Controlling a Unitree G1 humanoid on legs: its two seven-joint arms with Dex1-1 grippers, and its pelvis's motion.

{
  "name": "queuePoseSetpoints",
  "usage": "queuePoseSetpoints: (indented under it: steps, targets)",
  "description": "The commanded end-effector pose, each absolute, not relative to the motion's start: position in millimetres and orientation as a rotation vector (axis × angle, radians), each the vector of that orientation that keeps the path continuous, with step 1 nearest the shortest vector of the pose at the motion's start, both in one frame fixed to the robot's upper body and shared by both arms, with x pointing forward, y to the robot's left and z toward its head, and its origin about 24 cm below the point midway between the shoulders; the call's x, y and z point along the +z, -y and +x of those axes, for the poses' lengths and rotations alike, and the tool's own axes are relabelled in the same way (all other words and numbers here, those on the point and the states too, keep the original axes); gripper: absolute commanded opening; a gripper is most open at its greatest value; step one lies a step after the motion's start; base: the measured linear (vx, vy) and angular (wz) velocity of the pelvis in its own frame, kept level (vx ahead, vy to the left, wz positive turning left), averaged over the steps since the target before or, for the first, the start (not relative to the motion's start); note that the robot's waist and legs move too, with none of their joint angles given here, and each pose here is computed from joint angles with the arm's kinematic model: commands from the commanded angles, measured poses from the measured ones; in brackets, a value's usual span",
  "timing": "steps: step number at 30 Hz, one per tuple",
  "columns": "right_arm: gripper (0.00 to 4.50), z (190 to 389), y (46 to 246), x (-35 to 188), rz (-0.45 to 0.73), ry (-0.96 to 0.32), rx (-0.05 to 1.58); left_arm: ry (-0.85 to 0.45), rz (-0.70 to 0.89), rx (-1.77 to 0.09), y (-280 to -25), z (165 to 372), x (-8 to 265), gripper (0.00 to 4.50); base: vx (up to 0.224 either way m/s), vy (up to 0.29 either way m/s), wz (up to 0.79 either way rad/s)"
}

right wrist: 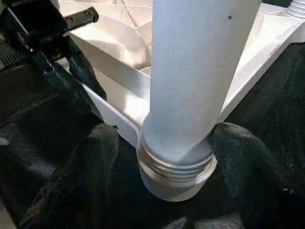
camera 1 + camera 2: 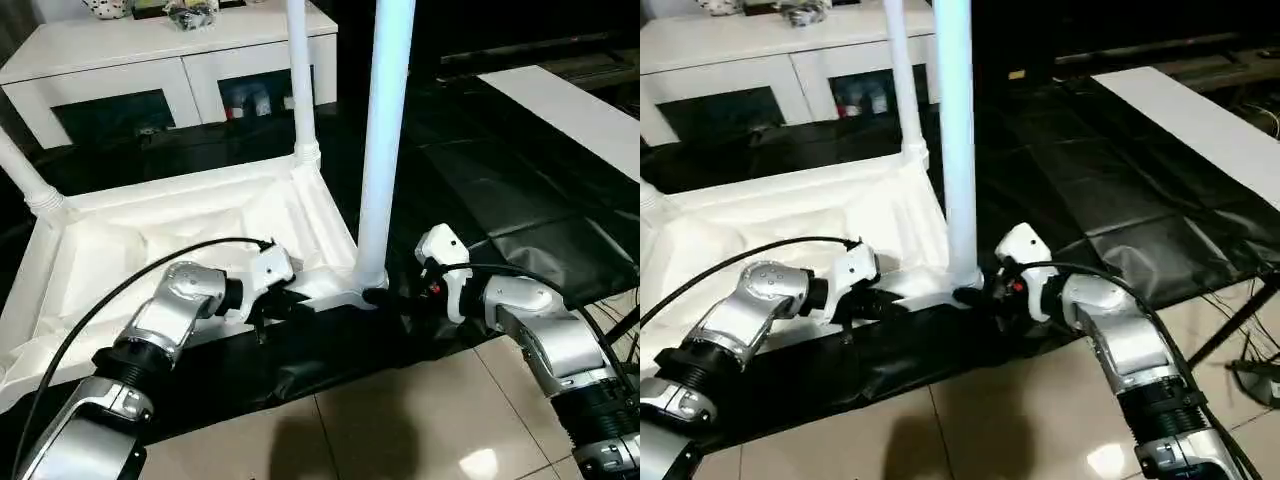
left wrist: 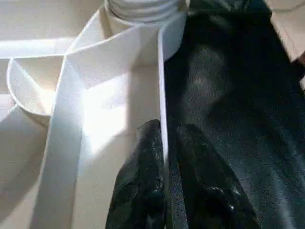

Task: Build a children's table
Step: Rotate leg to tighten

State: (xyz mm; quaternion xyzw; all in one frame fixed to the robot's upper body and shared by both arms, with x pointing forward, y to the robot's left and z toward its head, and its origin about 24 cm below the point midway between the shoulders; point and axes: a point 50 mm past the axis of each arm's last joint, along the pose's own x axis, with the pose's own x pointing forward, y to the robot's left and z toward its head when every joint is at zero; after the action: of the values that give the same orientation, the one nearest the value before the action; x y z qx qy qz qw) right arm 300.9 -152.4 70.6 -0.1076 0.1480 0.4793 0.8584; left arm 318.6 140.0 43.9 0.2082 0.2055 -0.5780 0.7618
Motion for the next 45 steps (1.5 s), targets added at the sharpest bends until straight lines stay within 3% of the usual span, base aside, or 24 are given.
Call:
queuePoseSetpoints:
  steps: [1, 15, 26, 27, 35, 40, 45]
  targets:
    - [3.4, 301.4, 144.6, 76, -0.241, -0.293, 1.035, -0.474, 0.492, -1.234, -143, 319, 38, 0.96, 0.0, 0.0, 0.0]
    - [3.4, 307.0, 149.3, 70, -0.311, -0.313, 1.007, -0.5, 0.436, -1.269, -144, 317, 36, 0.04, 0.0, 0.0, 0.0]
    - [3.4, 318.6, 140.3, 67, -0.274, -0.307, 1.051, -0.5, 0.426, -1.31, -140, 313, 36, 0.04, 0.0, 0.0, 0.0]
    - [3.11, 319.0, 140.0, 67, -0.264, -0.31, 1.06, -0.499, 0.423, -1.306, -140, 313, 36, 0.0, 0.0, 0.0, 0.0]
    - [2.61, 318.7, 141.7, 62, -0.26, -0.328, 1.091, -0.493, 0.416, -1.287, -143, 313, 36, 0.0, 0.0, 0.0, 0.0]
    - [2.51, 318.9, 142.7, 61, -0.259, -0.331, 1.094, -0.486, 0.411, -1.281, -144, 313, 35, 0.0, 0.0, 0.0, 0.0]
    - [2.49, 319.2, 145.3, 57, -0.238, -0.337, 1.07, -0.412, 0.286, -1.253, -139, 312, 36, 0.0, 0.0, 0.0, 0.0]
